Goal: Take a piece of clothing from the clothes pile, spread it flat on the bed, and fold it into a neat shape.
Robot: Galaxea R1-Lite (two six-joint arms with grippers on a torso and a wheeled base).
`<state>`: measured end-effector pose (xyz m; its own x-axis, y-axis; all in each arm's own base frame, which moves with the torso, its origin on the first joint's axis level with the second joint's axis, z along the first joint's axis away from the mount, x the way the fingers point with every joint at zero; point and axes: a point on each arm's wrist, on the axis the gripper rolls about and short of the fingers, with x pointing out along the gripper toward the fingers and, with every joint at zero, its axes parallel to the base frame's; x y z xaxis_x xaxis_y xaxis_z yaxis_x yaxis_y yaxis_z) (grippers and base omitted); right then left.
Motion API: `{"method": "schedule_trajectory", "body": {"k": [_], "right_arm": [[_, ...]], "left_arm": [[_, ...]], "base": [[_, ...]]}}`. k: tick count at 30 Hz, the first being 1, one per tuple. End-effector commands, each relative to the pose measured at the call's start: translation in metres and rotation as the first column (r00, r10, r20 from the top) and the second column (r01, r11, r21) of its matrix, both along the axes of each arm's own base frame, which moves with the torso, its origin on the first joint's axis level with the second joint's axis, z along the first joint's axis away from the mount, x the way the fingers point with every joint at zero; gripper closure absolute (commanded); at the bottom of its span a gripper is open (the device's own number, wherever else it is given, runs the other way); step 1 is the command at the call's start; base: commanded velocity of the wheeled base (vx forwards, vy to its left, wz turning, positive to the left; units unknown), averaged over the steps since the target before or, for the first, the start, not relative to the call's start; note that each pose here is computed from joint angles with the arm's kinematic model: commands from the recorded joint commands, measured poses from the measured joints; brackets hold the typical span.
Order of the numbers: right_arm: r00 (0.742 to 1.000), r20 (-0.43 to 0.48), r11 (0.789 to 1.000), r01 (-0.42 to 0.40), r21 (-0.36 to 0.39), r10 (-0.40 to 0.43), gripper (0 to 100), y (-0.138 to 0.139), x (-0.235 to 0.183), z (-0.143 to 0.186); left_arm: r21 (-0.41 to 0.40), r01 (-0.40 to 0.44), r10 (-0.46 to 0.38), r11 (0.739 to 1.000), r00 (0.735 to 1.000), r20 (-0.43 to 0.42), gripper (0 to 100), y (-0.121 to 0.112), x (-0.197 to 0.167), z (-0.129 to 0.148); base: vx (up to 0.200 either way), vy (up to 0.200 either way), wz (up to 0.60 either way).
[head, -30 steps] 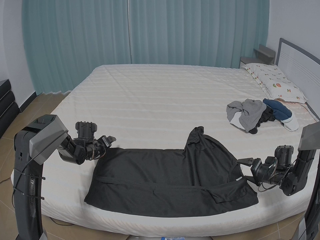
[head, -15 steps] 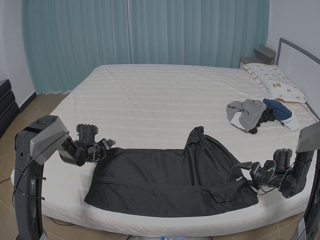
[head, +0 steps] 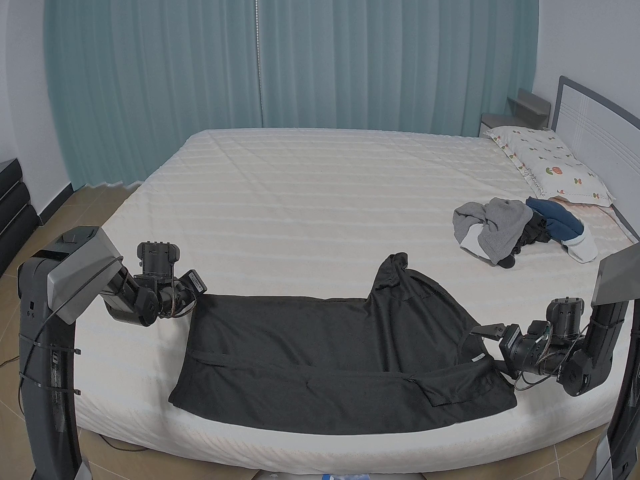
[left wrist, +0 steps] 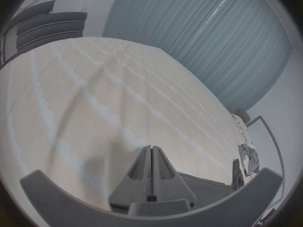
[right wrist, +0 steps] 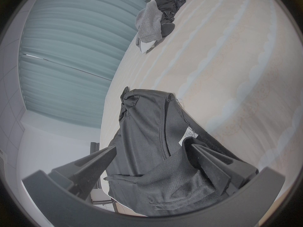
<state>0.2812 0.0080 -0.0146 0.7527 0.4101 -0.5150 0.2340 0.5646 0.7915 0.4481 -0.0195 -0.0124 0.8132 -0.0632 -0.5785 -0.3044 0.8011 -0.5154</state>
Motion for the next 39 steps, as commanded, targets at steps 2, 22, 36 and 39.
{"method": "schedule_trajectory", "body": {"k": [2,22,36,39], "right_arm": [[1.000,-0.002,1.000,0.000,0.000,0.000,0,0.000,0.000,0.000],[0.985,0.157,0.997,0.076,-0.011,-0.074,0,-0.001,0.020,0.025],[0.981,0.191,0.951,0.024,-0.308,0.037,0,0.034,0.115,0.021],[0.983,0.168,0.913,0.007,-0.408,0.068,0,0.043,0.129,0.011]], "left_arm": [[-0.003,-0.007,0.007,1.000,1.000,0.020,100,0.004,0.000,0.008],[-0.066,-0.064,0.070,0.996,0.994,0.079,100,0.013,0.002,0.009],[-0.053,-0.102,0.106,0.993,0.992,0.062,100,0.021,-0.009,0.013],[-0.051,-0.106,0.109,0.993,0.992,0.065,100,0.021,-0.009,0.016]], "base": [[0.000,0.000,0.00],[0.000,0.000,0.00],[0.000,0.000,0.00],[0.000,0.000,0.00]]}}
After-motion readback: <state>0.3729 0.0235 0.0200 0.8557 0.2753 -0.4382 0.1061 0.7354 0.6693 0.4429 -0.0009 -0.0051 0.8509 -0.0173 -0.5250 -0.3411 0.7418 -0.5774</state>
